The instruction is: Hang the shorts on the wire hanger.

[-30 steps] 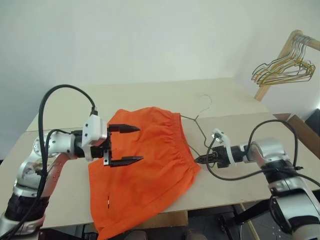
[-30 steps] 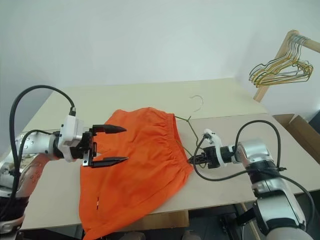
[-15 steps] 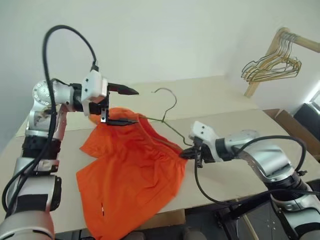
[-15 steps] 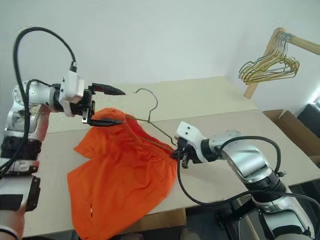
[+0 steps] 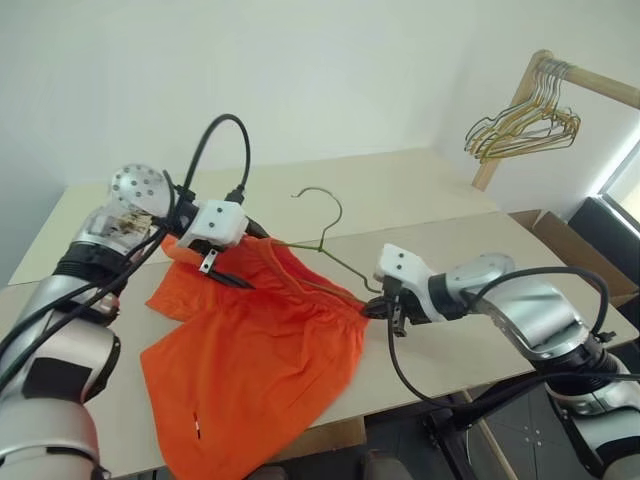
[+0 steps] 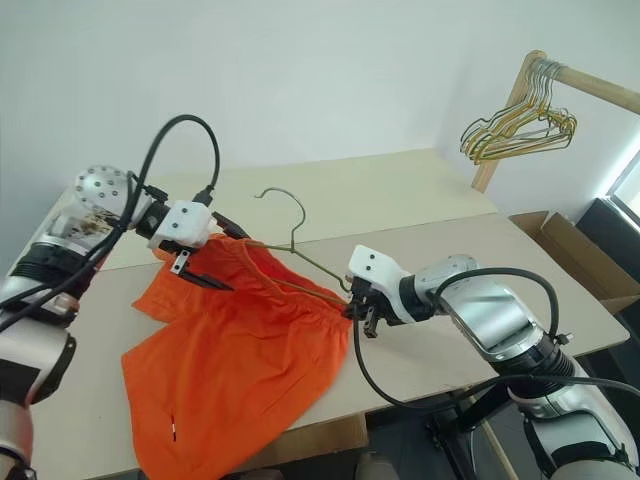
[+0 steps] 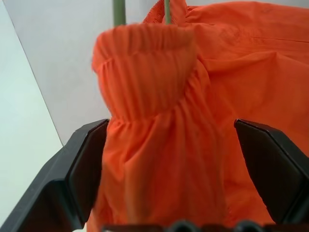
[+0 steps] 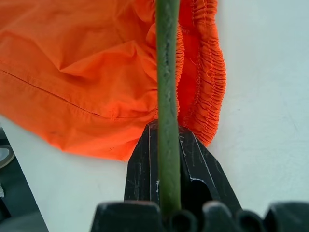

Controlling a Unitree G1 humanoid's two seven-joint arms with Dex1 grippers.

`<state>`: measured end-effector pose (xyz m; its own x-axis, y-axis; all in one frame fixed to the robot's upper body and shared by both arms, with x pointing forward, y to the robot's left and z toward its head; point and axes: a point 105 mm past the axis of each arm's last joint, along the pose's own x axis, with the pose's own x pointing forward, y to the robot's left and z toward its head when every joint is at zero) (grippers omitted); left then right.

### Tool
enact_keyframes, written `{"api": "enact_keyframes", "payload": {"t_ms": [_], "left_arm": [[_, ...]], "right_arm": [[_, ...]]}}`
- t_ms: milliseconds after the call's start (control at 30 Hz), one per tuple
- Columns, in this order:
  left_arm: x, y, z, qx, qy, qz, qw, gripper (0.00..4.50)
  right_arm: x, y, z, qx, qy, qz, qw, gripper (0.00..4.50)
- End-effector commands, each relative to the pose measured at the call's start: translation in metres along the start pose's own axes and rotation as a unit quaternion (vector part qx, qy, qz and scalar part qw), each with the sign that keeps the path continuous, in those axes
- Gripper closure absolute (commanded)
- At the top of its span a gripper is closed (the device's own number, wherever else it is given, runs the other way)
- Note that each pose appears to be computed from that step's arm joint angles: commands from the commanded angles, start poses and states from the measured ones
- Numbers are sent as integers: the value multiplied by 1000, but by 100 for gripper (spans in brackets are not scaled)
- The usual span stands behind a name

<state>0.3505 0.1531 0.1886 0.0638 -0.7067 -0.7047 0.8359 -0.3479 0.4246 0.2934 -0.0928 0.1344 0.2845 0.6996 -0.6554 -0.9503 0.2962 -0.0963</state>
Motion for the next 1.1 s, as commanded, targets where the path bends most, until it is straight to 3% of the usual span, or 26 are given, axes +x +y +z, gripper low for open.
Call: {"api": "enact_keyframes", "payload": {"t_ms": [33,200,467,633,833,1100], "left_arm": [[-7,8,2,26,19,12,999,51],[-4,6,1,35,20,11,999,185],[-6,3,-4,27,22,15,999,439],[-5,0,-6,19,17,16,1000,447],[-7,-1,-10,2,16,20,1000,450],[-12,0,-13,-31,4,38,999,450]], "right_arm": [[-7,-5,11,-20,-5,-15,1000,450],[-7,-6,12,-18,-2,-18,1000,450],[-7,-12,12,-39,24,-39,998,450],[-8,-15,12,-59,32,-58,996,450],[-20,-21,12,-77,33,-87,993,268],[-63,-28,-6,-23,19,-155,988,2]]}}
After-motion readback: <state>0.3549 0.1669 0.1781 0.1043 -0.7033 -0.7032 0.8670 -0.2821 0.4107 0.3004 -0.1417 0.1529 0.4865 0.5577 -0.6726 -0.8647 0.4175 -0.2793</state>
